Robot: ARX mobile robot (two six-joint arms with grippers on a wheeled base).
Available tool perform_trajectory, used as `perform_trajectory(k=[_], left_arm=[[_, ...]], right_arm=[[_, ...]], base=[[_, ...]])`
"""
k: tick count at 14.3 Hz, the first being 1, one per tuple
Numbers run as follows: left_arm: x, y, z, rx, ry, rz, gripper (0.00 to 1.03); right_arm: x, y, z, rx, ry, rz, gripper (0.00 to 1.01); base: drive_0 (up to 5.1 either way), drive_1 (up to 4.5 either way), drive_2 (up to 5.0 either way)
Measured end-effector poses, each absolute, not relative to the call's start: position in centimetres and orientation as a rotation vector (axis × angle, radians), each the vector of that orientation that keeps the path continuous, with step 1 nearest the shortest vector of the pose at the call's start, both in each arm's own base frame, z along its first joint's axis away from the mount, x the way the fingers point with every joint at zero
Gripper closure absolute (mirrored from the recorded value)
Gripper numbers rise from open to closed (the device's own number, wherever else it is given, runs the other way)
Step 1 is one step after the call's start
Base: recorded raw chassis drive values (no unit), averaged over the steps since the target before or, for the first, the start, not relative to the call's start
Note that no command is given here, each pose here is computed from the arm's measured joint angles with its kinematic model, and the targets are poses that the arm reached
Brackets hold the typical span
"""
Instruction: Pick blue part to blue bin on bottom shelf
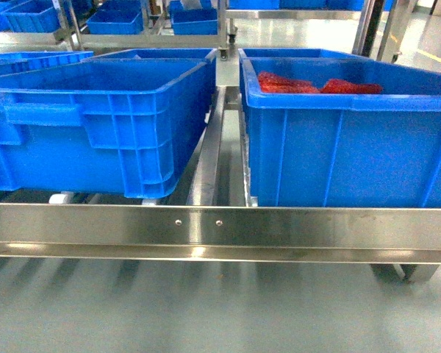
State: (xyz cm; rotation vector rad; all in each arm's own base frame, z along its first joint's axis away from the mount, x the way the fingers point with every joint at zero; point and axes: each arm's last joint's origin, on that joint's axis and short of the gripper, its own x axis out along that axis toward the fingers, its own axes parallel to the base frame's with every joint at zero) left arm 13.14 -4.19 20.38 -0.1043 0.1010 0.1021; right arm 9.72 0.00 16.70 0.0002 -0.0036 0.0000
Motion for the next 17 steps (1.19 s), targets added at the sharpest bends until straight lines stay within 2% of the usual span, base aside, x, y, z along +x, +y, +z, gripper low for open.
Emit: perform_trajectory(k=[17], left_arm=[[13.15,-4.19,20.34,-0.102,0.105,0.103,0.59]], right_arm=[[9.72,0.00,16.71,0.000,-0.004,0.000,0.03]], base=[[-0.1,4.02,-4.2]])
